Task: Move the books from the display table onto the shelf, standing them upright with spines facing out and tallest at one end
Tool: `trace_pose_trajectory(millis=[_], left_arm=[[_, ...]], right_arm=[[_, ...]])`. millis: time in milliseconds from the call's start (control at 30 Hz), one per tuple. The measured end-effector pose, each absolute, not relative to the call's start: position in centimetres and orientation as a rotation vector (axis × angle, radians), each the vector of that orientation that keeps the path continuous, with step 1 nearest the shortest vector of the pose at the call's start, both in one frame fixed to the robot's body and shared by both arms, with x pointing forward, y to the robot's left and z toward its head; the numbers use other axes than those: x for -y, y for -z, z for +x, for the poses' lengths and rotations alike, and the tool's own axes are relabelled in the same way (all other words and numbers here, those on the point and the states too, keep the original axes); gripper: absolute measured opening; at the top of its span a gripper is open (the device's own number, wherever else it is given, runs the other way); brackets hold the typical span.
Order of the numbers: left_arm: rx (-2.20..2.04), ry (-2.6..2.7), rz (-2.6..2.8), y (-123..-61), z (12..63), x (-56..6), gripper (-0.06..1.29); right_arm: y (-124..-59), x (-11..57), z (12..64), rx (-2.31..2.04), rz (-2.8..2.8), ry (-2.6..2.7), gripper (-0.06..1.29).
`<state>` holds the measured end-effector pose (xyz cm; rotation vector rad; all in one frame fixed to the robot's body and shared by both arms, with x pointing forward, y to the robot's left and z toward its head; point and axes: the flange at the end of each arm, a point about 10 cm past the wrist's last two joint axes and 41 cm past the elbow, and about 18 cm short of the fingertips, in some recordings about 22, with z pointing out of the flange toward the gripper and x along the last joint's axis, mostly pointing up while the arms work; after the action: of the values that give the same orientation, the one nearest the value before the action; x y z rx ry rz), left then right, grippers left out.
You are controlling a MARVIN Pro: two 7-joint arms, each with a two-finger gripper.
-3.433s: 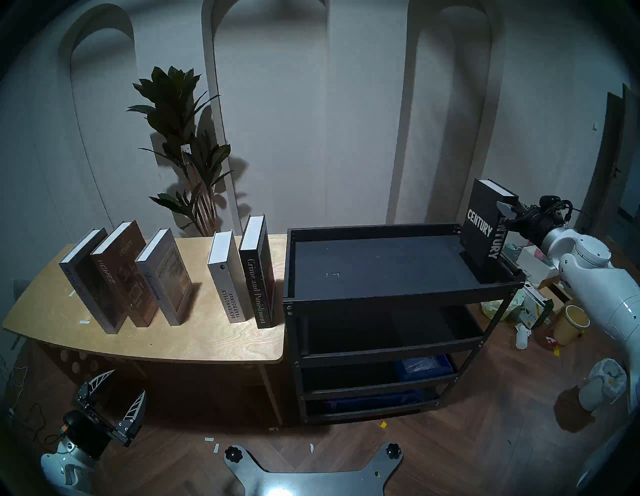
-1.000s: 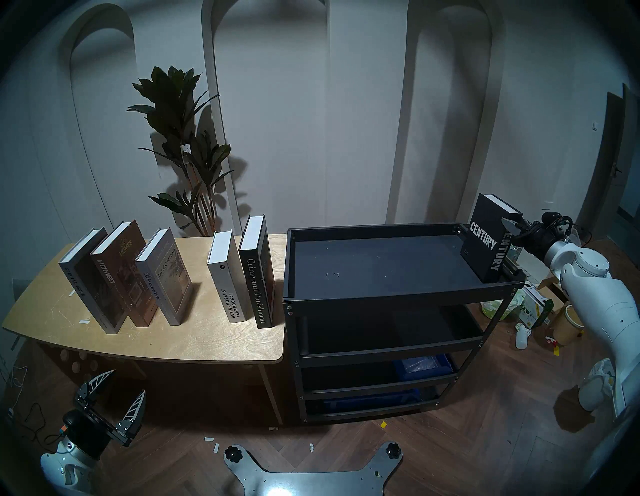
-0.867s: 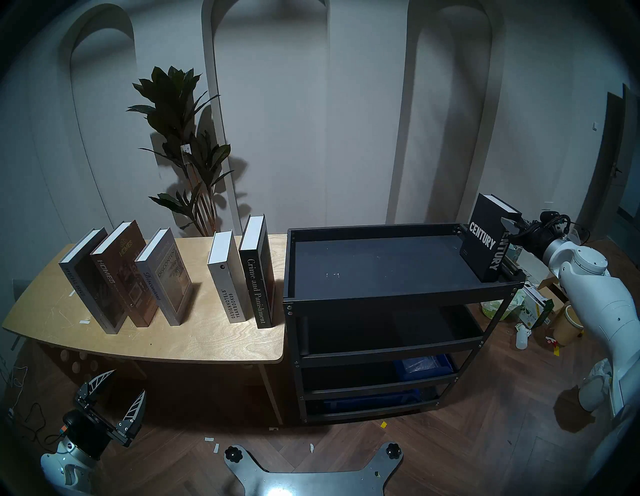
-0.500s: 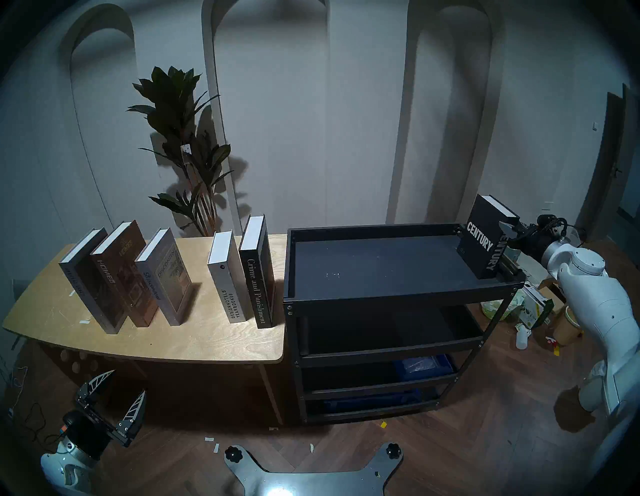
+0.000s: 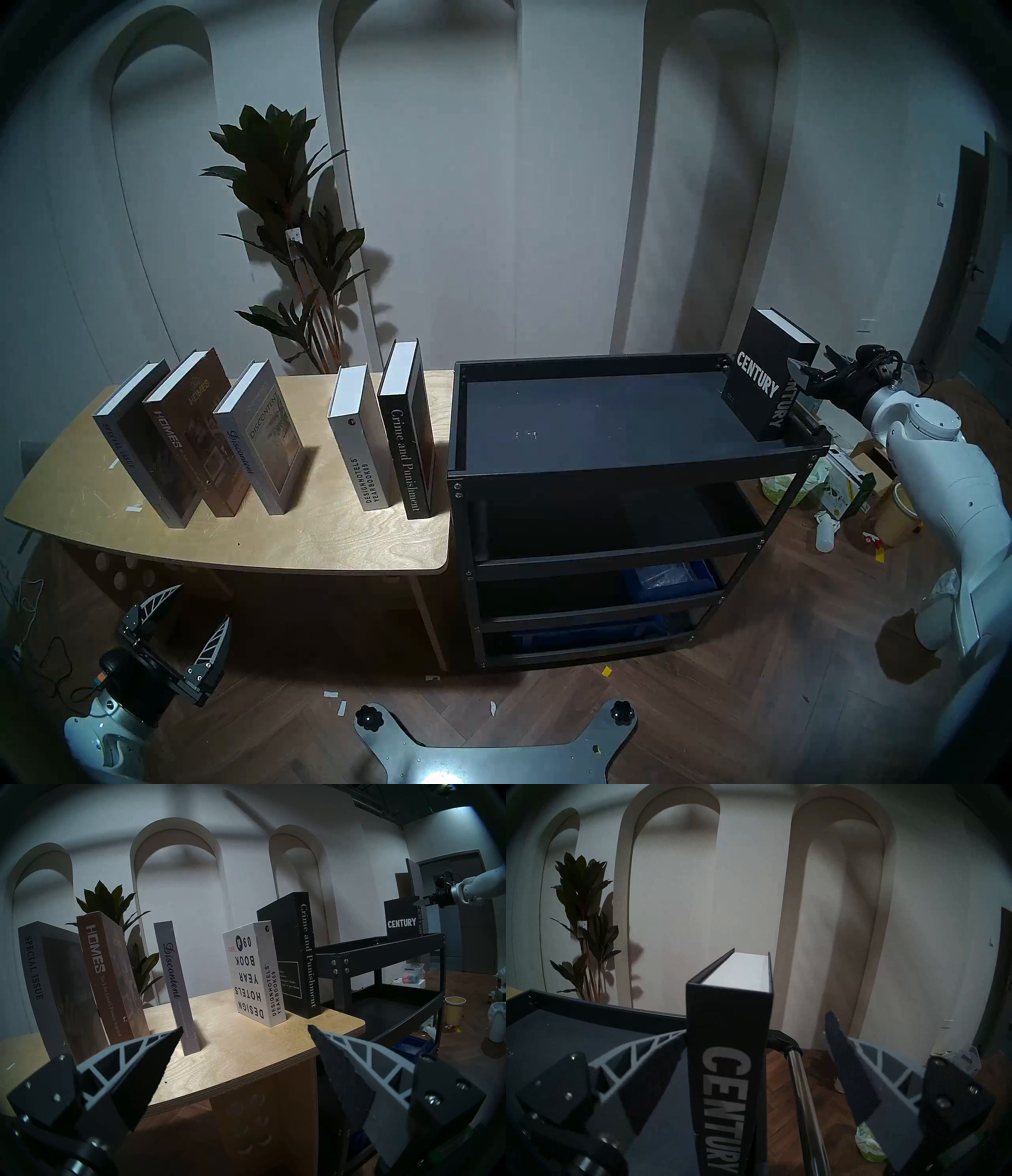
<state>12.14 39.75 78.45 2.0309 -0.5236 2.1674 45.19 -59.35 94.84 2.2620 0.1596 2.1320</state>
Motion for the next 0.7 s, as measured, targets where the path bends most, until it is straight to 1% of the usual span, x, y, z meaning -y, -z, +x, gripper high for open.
trace_pose_trajectory(millis=[333, 700], left_arm=[[0.524, -2.167, 2.031, -78.5, 12.1, -39.8, 1.26], [0.522, -2.167, 2.031, -78.4, 12.1, -39.8, 1.26]], right_arm=[[-96.2, 59.5, 43.9, -0.030, 2.192, -2.296, 1.22], [-96.7, 56.3, 42.9, -0.048, 2.147, -2.498, 1.22]])
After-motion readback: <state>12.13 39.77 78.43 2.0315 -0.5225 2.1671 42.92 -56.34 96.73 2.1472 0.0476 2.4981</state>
